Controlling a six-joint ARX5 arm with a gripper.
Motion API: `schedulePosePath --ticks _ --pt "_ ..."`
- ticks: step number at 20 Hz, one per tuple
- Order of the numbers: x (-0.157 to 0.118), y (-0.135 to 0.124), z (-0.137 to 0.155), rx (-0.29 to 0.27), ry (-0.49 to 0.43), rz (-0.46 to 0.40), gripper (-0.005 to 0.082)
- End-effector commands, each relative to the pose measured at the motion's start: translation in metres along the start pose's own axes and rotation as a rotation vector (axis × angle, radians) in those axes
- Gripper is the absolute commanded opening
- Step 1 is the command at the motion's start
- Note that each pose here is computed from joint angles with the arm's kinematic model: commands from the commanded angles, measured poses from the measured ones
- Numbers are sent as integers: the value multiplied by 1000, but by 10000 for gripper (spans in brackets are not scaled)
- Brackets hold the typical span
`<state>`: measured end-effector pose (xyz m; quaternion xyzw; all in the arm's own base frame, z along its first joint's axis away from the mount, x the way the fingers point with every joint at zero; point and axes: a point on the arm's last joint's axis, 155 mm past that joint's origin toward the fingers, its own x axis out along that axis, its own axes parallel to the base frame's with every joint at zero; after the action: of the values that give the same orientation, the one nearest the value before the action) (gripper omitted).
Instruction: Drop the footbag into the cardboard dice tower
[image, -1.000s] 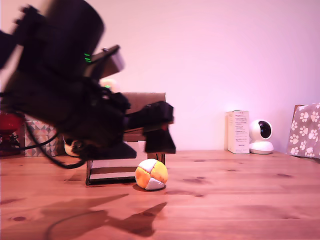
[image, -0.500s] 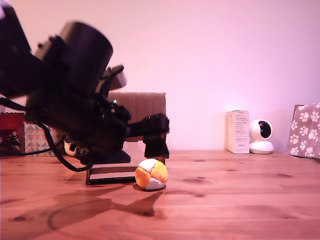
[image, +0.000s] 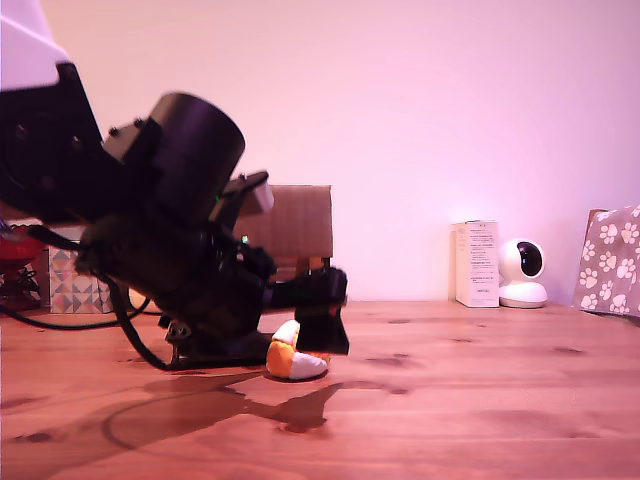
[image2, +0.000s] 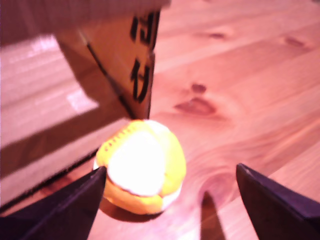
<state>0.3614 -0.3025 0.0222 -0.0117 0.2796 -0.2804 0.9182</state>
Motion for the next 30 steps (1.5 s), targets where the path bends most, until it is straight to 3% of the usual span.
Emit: schedulePosePath --ticks 1,7,11,13,19,26,30 --pt "7 4 -10 12 24 11 741" --pt "11 9 0 33 22 40 507" --pt "11 13 -6 32 45 50 204" --pt "11 13 -7 35 52 48 129" --pt "-3 0 -4 53 93 0 107" --pt "-58 -21 30 51 124 -71 107" --pt "-96 -29 63 51 59 -99 108"
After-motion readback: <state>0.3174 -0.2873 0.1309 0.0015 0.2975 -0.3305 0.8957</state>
